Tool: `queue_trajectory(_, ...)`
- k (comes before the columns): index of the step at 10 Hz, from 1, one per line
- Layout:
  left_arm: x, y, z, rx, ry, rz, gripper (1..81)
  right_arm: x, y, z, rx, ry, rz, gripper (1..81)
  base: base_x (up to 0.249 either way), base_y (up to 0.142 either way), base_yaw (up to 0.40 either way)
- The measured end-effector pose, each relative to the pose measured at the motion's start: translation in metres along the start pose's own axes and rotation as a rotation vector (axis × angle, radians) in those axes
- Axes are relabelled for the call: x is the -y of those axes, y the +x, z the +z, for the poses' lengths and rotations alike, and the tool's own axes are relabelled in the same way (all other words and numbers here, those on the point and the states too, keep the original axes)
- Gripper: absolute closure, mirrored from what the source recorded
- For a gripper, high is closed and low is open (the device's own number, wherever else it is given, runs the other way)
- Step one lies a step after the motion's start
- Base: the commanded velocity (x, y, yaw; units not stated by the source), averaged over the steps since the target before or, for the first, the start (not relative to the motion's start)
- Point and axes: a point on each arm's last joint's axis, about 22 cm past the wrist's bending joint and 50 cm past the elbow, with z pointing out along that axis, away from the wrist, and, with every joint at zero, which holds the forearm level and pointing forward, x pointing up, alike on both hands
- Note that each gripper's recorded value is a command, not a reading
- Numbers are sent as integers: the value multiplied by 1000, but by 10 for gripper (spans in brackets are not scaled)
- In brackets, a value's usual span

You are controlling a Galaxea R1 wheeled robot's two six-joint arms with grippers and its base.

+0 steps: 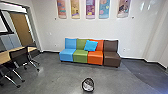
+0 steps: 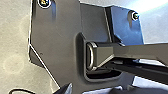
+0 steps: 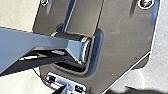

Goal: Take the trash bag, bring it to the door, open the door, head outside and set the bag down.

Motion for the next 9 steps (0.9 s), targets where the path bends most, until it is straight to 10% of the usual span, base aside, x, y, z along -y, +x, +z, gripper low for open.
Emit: queue_trajectory(9, 0, 7, 0, -6, 0, 3, 10, 1, 5, 1, -5, 1, -2, 10, 109, 0, 0)
